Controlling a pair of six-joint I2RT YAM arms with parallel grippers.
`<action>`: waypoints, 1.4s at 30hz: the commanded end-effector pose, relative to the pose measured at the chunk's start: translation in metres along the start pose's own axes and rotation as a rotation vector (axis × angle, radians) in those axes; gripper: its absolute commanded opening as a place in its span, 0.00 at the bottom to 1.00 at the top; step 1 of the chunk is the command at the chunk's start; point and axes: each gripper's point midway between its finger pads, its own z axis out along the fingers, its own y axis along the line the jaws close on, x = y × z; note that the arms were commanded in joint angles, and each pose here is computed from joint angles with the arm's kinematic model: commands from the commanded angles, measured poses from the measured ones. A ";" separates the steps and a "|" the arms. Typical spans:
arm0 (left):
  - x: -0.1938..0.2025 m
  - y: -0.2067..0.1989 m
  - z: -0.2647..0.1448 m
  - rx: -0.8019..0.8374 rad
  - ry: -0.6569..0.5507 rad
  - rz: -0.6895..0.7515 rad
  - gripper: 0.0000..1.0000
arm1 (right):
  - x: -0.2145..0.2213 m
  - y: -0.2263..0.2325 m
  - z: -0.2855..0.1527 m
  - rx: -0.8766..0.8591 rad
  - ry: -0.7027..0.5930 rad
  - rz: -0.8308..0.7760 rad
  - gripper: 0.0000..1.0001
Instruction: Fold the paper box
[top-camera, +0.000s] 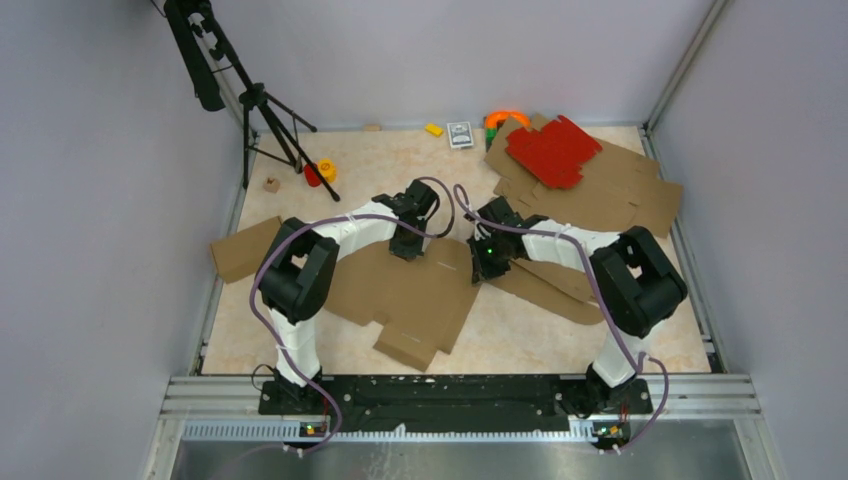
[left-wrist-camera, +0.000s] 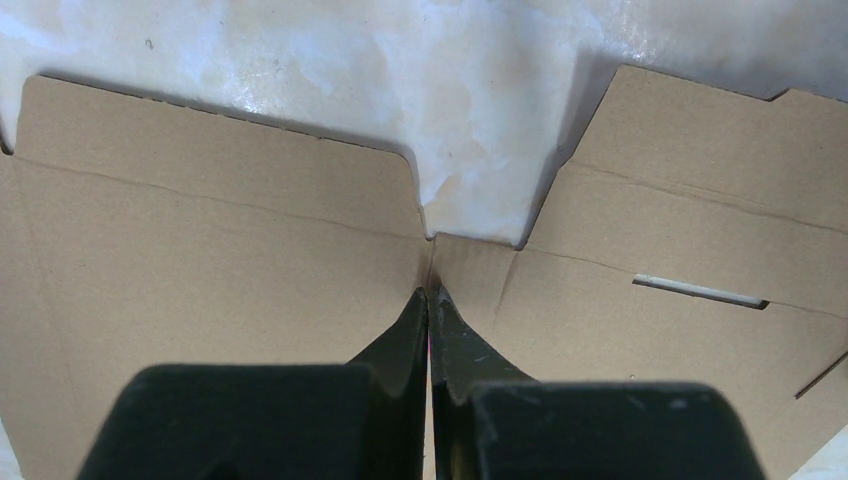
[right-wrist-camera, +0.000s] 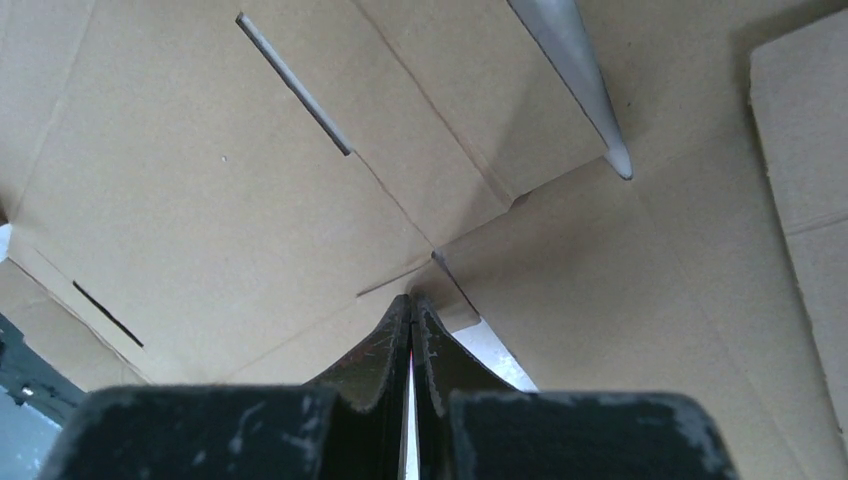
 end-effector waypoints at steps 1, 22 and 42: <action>0.032 -0.001 0.018 0.004 0.093 -0.001 0.00 | 0.005 -0.020 0.018 0.108 -0.001 0.008 0.00; 0.042 -0.012 0.010 0.091 0.070 -0.004 0.00 | 0.029 -0.041 0.024 0.366 0.006 -0.067 0.00; 0.073 0.012 -0.018 0.041 0.051 -0.079 0.00 | -0.018 -0.026 0.033 0.338 -0.069 -0.133 0.00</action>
